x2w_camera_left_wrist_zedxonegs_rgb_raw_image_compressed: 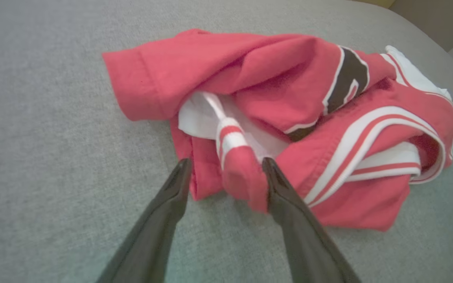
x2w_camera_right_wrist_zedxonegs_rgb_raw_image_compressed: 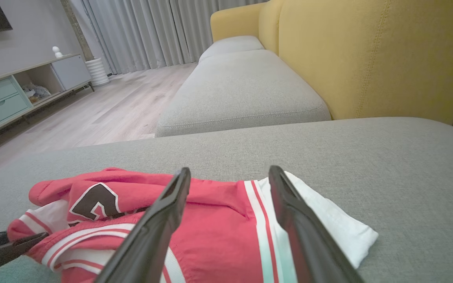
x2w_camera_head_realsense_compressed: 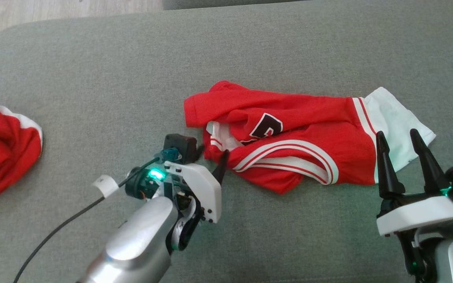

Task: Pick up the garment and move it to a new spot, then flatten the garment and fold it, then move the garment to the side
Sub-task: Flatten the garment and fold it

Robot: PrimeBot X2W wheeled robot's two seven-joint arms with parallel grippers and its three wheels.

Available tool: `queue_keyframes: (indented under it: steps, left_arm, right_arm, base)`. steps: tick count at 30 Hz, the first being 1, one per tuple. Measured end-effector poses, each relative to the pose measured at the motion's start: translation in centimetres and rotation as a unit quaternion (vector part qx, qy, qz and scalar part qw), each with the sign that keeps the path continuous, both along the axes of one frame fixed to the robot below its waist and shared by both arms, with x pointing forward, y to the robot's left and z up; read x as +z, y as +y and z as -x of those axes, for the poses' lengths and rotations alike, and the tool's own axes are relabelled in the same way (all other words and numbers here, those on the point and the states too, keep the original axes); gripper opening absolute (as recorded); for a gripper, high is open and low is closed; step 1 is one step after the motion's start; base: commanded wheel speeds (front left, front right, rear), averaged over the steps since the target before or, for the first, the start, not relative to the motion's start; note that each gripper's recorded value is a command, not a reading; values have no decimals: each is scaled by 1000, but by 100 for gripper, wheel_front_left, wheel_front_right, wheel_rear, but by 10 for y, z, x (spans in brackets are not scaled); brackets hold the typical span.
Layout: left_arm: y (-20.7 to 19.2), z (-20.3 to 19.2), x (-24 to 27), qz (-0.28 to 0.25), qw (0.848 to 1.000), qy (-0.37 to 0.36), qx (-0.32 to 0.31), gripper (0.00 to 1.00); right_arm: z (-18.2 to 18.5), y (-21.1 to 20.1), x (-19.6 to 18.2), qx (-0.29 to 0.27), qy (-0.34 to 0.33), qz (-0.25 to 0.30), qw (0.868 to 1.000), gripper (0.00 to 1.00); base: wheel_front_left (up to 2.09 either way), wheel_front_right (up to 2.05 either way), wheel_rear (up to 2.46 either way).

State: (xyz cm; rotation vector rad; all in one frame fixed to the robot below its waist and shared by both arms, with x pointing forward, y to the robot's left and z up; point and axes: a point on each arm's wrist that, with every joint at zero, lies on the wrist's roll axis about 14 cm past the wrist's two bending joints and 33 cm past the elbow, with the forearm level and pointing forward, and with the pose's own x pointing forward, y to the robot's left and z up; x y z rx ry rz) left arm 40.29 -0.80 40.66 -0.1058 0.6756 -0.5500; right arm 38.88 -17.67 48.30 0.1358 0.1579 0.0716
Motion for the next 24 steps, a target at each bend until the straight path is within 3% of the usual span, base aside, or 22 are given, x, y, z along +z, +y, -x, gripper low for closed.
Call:
queue_keyframes:
  steps: [1,7,16,24]
  left_arm:
    - [-2,2,-1,3,1000,4,-3,0]
    - [-5,10,-2,20,1000,2,-3,0]
    - [5,83,-29,37,997,66,17,0]
    - [2,119,-38,47,993,109,25,0]
  right_arm:
    - [0,0,-1,0,1,0,1000,100]
    - [2,-2,1,-3,-1,-4,1000,100]
    - [8,-3,3,-7,-3,-12,1000,100]
    - [8,0,3,-1,1,-13,1000,100]
  base:
    - [0,0,0]
    - [0,0,0]
    - [0,0,0]
    - [0,0,0]
